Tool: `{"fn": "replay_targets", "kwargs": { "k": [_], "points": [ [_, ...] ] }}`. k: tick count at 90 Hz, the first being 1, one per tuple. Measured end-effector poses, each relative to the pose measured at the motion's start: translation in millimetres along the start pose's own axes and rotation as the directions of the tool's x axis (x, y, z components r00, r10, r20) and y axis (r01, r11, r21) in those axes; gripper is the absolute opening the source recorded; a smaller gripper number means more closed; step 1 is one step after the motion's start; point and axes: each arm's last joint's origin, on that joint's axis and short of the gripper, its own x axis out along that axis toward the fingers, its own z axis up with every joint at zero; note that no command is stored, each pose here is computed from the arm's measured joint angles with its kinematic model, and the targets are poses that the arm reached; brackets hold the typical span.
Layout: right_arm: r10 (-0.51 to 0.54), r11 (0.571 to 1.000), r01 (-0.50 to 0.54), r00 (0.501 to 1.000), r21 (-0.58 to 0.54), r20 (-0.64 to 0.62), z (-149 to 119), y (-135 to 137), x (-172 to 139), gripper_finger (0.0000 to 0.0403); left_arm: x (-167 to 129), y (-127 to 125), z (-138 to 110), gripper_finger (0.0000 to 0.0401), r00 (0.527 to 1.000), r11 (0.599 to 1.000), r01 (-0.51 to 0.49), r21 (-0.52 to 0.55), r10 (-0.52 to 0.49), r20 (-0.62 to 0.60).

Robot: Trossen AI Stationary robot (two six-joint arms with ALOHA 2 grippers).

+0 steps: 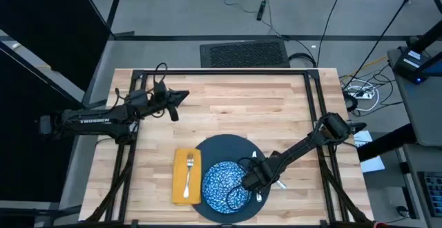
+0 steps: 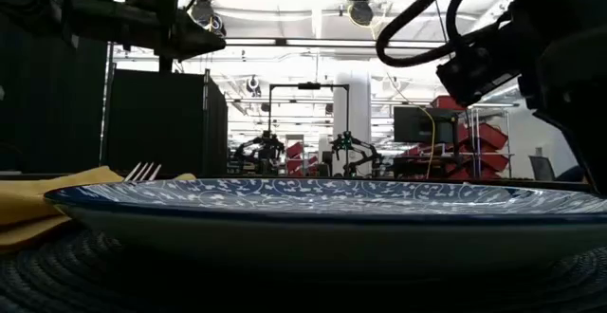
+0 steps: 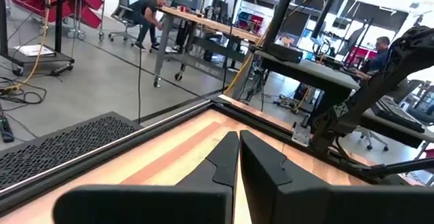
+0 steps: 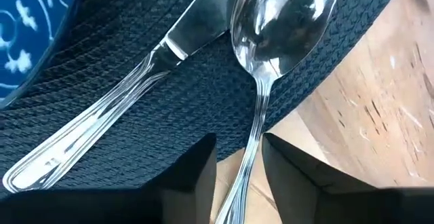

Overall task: Set table place
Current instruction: Put the silver spoon on the blue table mat to the right of the silver table knife

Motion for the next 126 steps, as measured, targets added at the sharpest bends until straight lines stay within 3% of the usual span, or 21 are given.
{"fn": "replay_targets", "kwargs": {
  "k": [23, 45, 76, 101, 126],
  "points": [
    [0.003, 1.000, -0.002, 1.000, -0.001, 0.021, 0.3, -1.2, 3.8, 0.0044, 0.0, 0.0, 0.0, 0.0000, 1.000, 1.000, 0.000, 0.000, 0.000, 0.000],
    [0.005, 1.000, -0.006, 1.000, 0.025, 0.023, -0.2, -2.9, 7.6, 0.0024, 0.0, 0.0, 0.0, 0.0000, 1.000, 1.000, 0.000, 0.000, 0.000, 0.000],
    [0.012, 1.000, -0.013, 1.000, 0.021, 0.027, -0.2, -2.9, 7.0, 0.0037, -1.1, -1.1, 1.2, 0.0000, 1.000, 1.000, 0.028, -0.002, -0.028, 0.001],
    [0.055, 0.998, -0.057, 0.997, 0.023, 0.049, -4.6, -9.4, -12.2, 0.0054, -1.6, -1.2, 1.8, 0.0000, 1.000, 1.000, 0.029, -0.001, -0.029, 0.005],
    [0.033, 0.999, -0.033, 0.998, -0.002, 0.045, -5.0, -11.0, -11.0, 0.0055, -1.6, -1.2, 1.8, 0.0000, 1.000, 1.000, 0.029, -0.002, -0.029, 0.005]
  ]
}}
